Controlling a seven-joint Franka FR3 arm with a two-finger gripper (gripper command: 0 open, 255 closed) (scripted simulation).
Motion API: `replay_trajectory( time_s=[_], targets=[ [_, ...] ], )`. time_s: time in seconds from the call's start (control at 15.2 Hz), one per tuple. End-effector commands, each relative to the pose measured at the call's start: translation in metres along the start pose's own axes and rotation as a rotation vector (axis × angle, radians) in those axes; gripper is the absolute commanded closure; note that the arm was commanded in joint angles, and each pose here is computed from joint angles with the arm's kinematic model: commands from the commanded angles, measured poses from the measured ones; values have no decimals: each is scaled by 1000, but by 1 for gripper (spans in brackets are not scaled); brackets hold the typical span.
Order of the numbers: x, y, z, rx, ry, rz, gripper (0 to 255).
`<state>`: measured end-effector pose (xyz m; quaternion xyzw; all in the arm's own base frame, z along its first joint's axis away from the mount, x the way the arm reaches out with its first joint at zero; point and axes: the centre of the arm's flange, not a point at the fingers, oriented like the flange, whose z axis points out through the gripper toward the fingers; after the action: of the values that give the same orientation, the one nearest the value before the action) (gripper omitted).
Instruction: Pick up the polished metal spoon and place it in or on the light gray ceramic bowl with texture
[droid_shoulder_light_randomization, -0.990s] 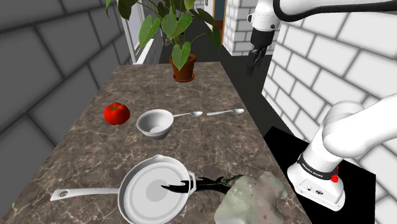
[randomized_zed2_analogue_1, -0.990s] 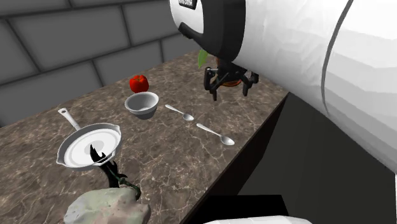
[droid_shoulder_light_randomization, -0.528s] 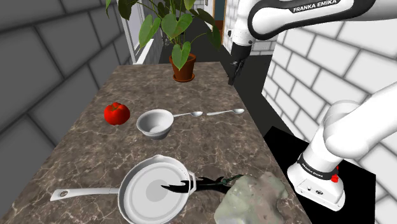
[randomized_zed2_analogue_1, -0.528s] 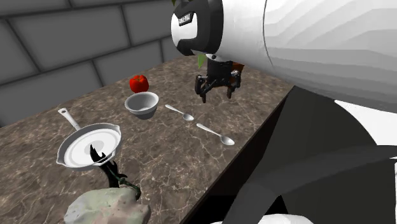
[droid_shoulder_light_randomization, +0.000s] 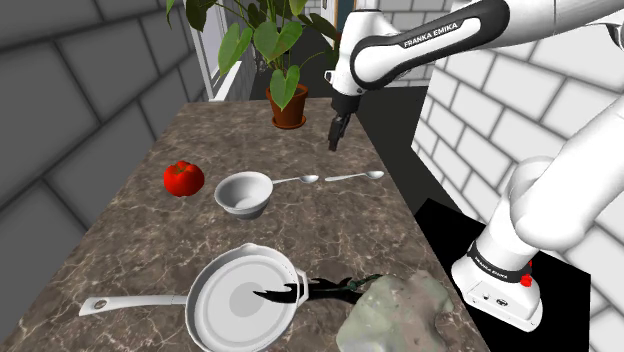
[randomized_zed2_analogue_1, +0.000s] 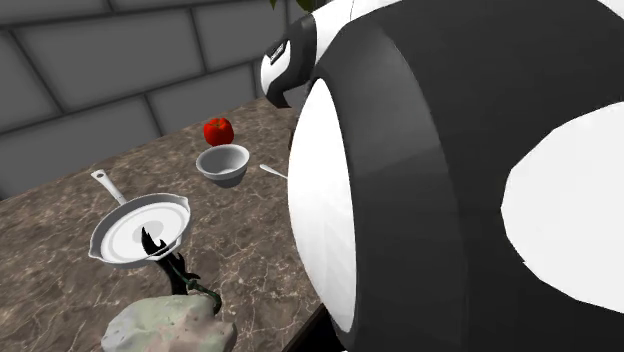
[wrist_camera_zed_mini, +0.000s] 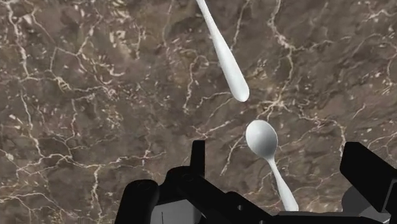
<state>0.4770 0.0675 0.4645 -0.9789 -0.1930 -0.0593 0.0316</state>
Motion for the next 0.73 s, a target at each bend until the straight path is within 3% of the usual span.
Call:
replay_trajectory(
  time_s=[0.0, 0.66],
  targets=[
    [19, -4, 16, 18, 12, -35, 0],
    [106, -35, 98, 109, 67, -204, 0]
  ],
)
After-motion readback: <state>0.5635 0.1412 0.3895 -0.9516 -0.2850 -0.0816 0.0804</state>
